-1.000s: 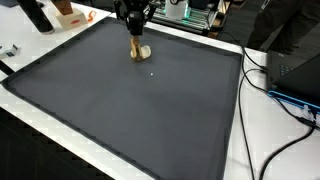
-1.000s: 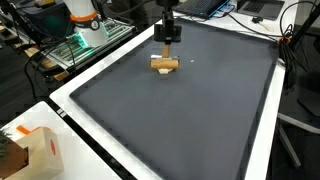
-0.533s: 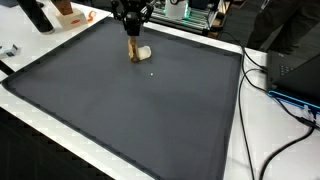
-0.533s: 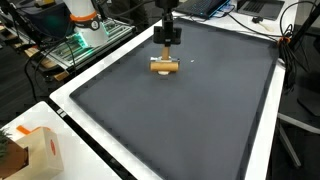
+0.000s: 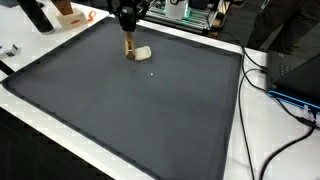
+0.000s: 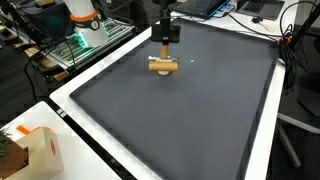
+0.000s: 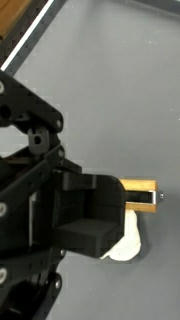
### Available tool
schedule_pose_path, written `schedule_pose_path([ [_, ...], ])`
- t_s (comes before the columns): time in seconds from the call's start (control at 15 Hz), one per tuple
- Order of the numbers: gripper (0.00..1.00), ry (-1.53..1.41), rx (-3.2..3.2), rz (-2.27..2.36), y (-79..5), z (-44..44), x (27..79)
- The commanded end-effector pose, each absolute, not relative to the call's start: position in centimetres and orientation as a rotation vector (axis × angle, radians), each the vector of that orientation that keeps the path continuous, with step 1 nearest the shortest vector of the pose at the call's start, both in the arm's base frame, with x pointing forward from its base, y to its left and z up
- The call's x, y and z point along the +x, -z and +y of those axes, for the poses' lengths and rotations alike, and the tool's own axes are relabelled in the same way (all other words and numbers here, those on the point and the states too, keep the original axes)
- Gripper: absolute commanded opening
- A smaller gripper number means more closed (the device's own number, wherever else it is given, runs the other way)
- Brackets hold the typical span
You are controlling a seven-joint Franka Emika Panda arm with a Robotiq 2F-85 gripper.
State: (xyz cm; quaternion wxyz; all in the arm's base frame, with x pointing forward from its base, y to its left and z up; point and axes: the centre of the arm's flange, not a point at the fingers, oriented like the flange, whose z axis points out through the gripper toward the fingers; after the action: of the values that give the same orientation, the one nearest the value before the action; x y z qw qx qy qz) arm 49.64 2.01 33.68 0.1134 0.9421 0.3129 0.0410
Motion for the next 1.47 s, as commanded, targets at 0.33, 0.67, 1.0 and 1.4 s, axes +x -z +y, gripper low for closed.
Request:
schedule_pose_path([
  [0.33, 0.24, -0.212, 2.803, 0.772, -43.5, -0.1, 45.6],
  [0.67, 0.24, -0.257, 2.895, 0.676, -47.6, -1.1, 44.0],
  [1.0, 0.24, -0.294, 2.999, 0.597, -49.5, -2.0, 43.2],
  [1.4, 0.49, -0.286, 2.988, 0.574, -48.8, -2.1, 43.8],
])
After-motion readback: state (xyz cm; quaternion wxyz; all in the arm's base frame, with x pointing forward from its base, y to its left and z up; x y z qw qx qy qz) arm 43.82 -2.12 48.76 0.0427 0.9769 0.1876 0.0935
